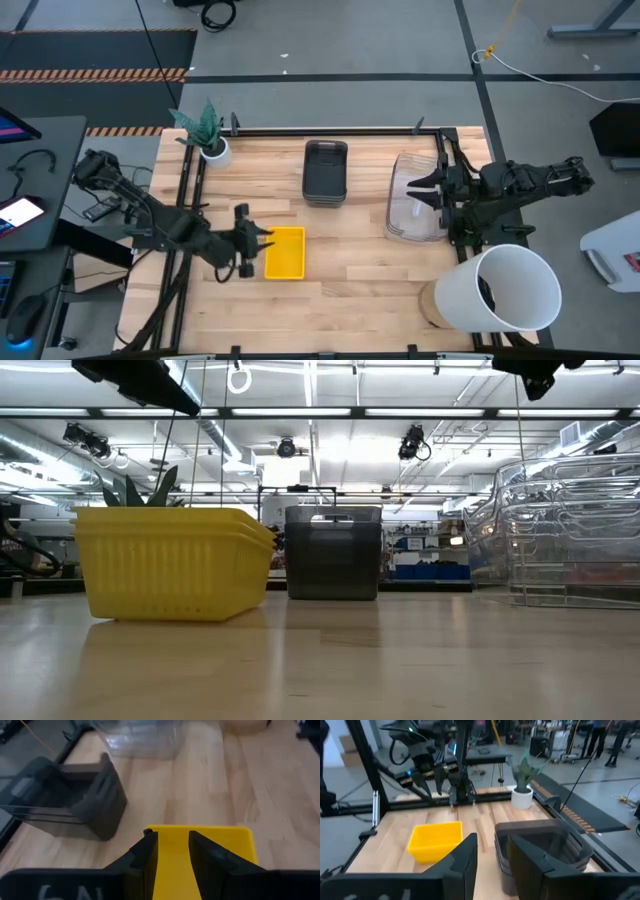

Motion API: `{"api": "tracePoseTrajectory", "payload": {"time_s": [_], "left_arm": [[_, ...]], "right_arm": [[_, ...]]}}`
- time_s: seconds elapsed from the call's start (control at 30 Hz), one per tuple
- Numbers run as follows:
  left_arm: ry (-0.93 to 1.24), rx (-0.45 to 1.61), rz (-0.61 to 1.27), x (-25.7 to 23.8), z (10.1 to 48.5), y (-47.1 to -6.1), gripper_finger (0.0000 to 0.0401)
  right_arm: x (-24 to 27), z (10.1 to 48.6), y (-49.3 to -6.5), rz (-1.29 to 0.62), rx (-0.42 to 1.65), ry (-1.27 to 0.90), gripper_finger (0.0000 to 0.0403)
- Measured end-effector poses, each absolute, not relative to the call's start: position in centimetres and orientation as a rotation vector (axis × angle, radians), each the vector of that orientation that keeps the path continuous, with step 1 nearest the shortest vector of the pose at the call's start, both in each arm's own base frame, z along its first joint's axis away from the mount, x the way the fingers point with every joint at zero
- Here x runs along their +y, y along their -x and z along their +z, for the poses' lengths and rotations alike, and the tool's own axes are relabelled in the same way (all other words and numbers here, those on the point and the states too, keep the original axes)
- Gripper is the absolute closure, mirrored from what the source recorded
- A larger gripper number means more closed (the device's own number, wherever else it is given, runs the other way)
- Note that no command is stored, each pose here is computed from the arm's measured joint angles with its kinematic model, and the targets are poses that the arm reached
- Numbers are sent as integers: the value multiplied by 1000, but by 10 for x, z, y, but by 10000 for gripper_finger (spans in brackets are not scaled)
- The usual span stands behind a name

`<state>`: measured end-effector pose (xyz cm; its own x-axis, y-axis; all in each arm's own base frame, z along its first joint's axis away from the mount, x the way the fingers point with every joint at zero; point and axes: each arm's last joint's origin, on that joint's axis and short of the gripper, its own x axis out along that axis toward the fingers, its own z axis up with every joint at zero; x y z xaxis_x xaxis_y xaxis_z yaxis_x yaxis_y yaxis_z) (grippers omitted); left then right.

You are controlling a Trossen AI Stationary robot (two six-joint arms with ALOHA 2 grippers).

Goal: Stack baskets by color
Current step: Return to Home Position

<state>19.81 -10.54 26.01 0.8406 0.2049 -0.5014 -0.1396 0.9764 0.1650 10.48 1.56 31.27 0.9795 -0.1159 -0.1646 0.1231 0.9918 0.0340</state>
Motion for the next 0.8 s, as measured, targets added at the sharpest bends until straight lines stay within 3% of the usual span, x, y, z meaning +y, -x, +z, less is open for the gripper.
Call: {"api": "tracePoseTrajectory", "payload": {"time_s": [0.33, 0.8], "left_arm": [[-56, 333, 152, -76, 250, -166, 285], [-57, 115, 123, -37, 207, -138, 285]], "right_arm": [[7, 279, -96, -147, 12, -27, 306], [-3, 248, -80, -218, -63, -32, 314]]}}
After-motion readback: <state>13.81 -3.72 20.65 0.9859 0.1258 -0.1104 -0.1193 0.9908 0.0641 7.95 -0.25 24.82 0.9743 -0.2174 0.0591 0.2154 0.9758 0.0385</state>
